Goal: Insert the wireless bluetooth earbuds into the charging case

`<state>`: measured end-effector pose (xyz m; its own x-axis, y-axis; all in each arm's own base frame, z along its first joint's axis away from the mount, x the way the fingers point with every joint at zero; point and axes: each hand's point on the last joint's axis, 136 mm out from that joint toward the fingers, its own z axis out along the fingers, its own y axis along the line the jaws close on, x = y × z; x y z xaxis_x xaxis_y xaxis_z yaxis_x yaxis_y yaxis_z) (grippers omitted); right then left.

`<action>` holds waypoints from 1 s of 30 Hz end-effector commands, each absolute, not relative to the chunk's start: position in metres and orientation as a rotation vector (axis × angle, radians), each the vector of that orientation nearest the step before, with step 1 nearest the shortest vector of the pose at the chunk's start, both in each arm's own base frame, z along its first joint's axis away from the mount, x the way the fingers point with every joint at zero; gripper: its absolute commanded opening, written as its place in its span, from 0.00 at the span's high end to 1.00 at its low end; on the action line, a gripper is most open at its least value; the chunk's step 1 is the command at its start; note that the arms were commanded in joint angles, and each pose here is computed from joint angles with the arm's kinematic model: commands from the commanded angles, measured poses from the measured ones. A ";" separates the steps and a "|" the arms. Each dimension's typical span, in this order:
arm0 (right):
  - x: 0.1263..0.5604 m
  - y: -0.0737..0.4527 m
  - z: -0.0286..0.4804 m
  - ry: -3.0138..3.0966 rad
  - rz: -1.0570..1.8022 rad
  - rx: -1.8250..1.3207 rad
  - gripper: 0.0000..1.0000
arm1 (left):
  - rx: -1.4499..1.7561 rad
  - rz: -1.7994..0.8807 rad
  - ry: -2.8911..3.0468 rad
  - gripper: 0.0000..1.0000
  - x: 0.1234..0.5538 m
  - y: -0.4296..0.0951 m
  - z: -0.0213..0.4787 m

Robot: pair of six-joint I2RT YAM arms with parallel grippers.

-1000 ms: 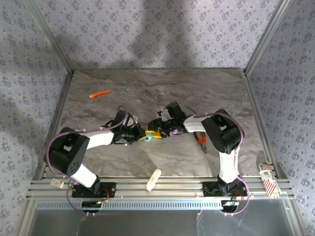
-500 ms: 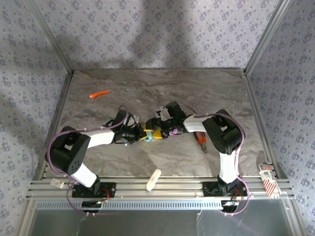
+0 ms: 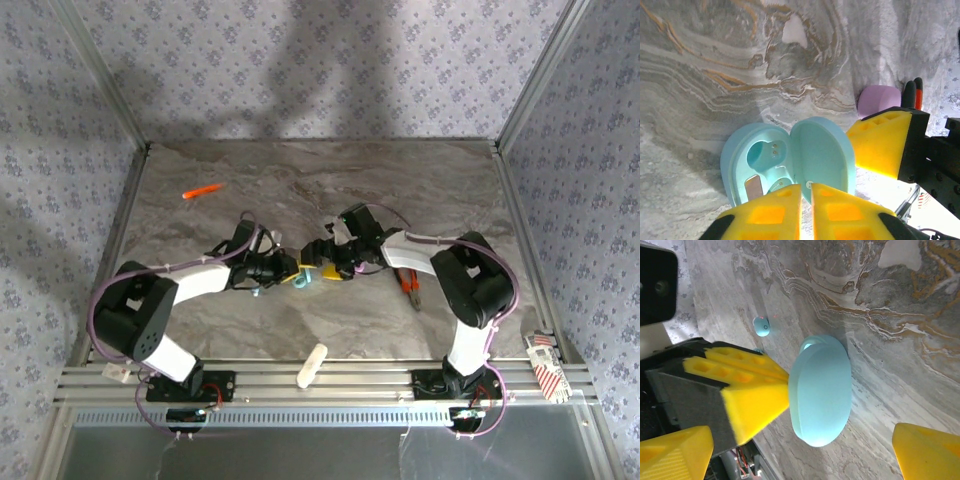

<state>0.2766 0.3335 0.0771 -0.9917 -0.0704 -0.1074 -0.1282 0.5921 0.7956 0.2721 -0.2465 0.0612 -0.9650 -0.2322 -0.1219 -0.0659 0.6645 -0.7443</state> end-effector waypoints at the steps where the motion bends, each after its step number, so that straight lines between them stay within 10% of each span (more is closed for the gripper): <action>1: 0.266 0.327 0.081 2.765 1.283 -0.233 0.06 | -0.248 -1.141 2.639 0.81 0.275 -0.231 0.075; 14: 0.250 0.315 0.069 2.813 0.589 -0.596 0.07 | -0.419 -0.928 2.591 0.00 0.270 -0.151 0.096; 30: 0.265 0.308 0.055 2.800 0.121 -0.744 0.14 | -0.482 -0.895 2.590 0.00 0.262 -0.134 0.089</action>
